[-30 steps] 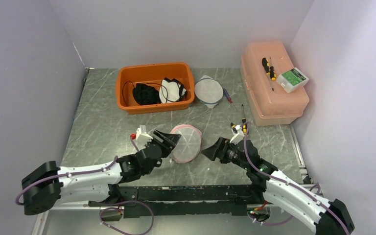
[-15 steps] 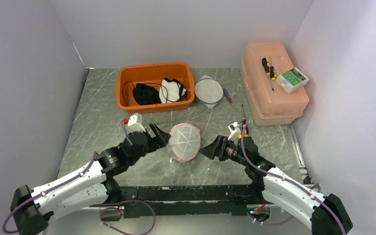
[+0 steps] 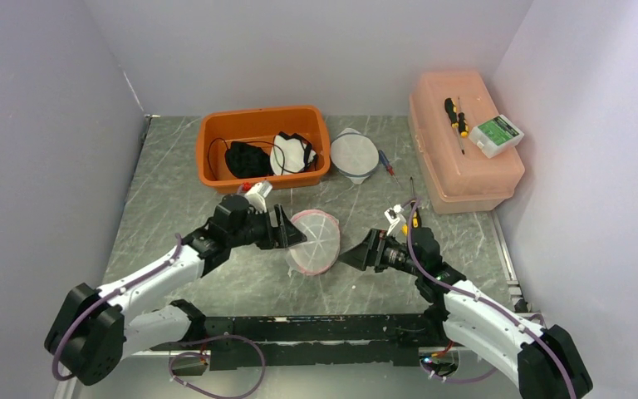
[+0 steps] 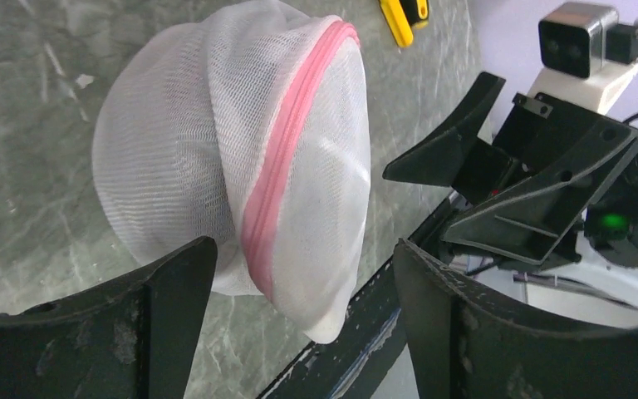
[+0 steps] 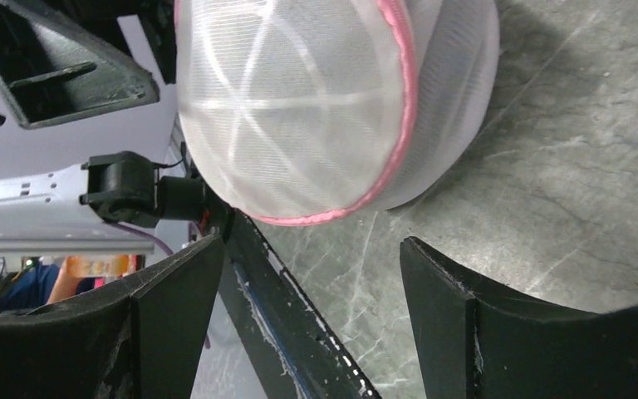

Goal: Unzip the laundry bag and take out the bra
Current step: Adjust the laundry bag at the center of the board, then unzip the laundry bag at the center of the board.

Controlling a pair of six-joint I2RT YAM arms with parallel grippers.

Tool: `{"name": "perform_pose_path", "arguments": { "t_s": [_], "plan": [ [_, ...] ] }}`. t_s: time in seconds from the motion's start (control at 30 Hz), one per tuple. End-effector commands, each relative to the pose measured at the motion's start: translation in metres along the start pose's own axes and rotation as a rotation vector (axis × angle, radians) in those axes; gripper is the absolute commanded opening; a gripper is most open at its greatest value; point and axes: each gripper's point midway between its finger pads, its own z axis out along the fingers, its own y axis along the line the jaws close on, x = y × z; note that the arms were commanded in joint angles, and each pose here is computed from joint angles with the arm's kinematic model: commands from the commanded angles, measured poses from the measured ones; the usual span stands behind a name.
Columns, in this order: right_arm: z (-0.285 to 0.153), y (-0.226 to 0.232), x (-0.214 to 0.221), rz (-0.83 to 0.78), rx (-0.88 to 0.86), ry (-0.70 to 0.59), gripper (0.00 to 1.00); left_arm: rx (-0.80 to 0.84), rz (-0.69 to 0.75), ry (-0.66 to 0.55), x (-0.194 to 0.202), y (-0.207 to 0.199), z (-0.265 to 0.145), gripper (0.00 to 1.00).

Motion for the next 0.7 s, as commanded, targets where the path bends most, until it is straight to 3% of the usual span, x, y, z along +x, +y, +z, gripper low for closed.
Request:
{"name": "perform_pose_path", "arguments": {
  "t_s": [0.0, 0.17, 0.53, 0.67],
  "plan": [
    [-0.001, 0.027, -0.011, -0.071, -0.113, -0.014, 0.81, 0.111, 0.089, 0.025, -0.012, -0.024, 0.004, 0.79],
    [-0.003, 0.031, -0.008, -0.104, -0.136, 0.008, 0.81, 0.103, 0.111, 0.028, -0.012, -0.018, 0.007, 0.67],
    [-0.002, 0.033, -0.016, -0.132, -0.117, 0.007, 0.81, 0.178, 0.109, 0.031, -0.013, -0.026, 0.009, 0.03],
    [0.002, 0.025, -0.022, -0.057, -0.073, -0.034, 0.81, 0.254, -0.029, -0.059, -0.019, -0.039, 0.003, 0.03]
  ]
}}
